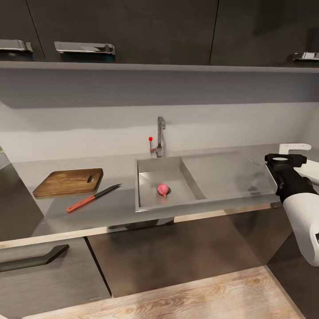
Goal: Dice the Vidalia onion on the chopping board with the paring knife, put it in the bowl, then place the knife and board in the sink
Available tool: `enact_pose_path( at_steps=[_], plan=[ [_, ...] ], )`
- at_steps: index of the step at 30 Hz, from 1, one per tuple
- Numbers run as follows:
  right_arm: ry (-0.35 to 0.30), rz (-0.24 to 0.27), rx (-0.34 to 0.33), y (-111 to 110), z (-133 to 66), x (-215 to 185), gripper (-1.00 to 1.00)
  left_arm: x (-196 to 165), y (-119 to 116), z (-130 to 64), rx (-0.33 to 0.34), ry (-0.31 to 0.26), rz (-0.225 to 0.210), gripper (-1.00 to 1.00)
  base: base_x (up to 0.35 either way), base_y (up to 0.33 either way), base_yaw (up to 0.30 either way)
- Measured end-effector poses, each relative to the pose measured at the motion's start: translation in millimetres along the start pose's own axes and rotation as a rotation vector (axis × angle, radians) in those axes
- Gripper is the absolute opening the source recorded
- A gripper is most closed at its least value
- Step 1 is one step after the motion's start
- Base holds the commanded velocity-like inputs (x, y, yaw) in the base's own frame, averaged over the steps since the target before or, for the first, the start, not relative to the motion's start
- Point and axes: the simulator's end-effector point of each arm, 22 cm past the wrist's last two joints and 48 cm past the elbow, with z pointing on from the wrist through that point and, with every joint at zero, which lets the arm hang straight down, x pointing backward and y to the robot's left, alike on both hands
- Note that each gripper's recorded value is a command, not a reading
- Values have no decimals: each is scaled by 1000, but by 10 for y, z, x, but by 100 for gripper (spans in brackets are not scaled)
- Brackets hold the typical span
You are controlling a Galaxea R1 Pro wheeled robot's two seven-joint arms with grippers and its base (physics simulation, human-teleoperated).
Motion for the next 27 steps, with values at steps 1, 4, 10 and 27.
enact_pose_path(
  at_steps=[1,4,10,27],
  plan=[
    [1,0,0,-3,2,4,100,0,1,0,0,0,0,100,0,0,0],
    [4,-2,0,-4,7,21,100,0,1,0,0,0,0,100,0,0,0],
    [9,-1,-8,21,5,38,100,-3,1,1,0,-1,-1,100,0,0,-79],
    [8,1,-26,73,-13,27,100,-12,0,2,0,-3,-1,100,0,0,-151]
  ],
)
